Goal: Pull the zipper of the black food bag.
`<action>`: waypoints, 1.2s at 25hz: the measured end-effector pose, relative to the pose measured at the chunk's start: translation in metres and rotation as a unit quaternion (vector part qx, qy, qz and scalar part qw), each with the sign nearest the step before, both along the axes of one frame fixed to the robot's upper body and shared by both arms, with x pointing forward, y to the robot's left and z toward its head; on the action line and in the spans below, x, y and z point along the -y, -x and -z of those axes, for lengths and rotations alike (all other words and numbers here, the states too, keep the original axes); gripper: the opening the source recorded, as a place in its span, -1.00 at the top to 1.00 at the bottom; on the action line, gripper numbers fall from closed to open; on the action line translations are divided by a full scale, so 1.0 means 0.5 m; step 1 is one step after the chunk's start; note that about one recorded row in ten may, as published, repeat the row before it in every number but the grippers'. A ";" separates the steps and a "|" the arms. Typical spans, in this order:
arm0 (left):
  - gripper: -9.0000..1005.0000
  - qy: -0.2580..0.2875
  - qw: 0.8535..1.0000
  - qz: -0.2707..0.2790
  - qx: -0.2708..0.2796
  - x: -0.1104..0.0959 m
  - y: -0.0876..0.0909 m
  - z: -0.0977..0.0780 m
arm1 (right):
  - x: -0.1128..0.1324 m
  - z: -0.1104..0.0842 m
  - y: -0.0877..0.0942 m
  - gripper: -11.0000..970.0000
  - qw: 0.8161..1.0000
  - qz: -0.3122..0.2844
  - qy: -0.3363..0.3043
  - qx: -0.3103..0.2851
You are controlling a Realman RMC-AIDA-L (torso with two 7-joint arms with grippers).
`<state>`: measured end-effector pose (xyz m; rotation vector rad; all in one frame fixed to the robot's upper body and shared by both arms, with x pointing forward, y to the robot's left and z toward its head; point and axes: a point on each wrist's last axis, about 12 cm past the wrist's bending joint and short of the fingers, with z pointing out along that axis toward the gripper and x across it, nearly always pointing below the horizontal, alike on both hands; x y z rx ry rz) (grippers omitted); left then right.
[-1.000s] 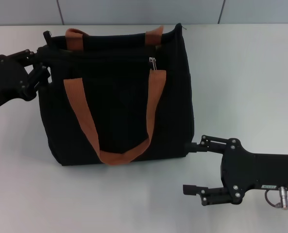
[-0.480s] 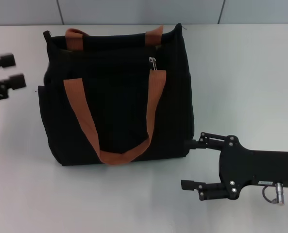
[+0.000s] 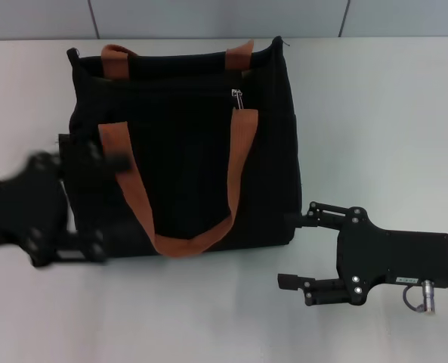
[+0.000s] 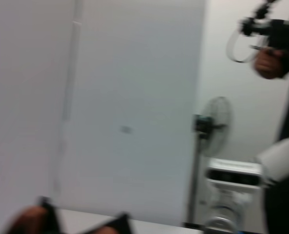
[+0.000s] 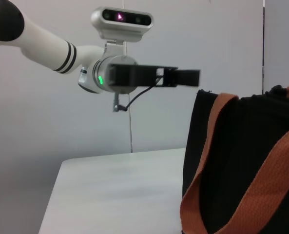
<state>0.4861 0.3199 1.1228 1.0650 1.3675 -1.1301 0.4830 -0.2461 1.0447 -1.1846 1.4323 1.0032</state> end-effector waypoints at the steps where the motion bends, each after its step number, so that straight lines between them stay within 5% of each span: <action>1: -0.66 0.000 1.000 0.027 -0.005 0.025 0.011 0.020 | -0.003 0.001 -0.001 -0.69 1.000 -0.002 0.001 0.000; 5: -0.66 0.000 0.999 0.048 -0.019 0.049 0.033 0.056 | -0.007 0.000 -0.001 -0.69 1.000 -0.009 -0.001 -0.002; 7: -0.65 -0.015 0.999 0.032 -0.031 0.056 0.049 0.094 | -0.018 0.002 0.001 -0.69 1.000 -0.021 -0.003 -0.010; 13: -0.65 -0.064 0.997 -0.006 -0.047 0.052 0.058 0.136 | -0.029 0.013 0.007 -0.69 0.999 -0.036 0.008 -0.017; 30: -0.65 -0.079 0.995 0.002 -0.057 0.054 0.062 0.147 | -0.034 0.015 0.008 -0.69 0.999 -0.033 0.000 -0.016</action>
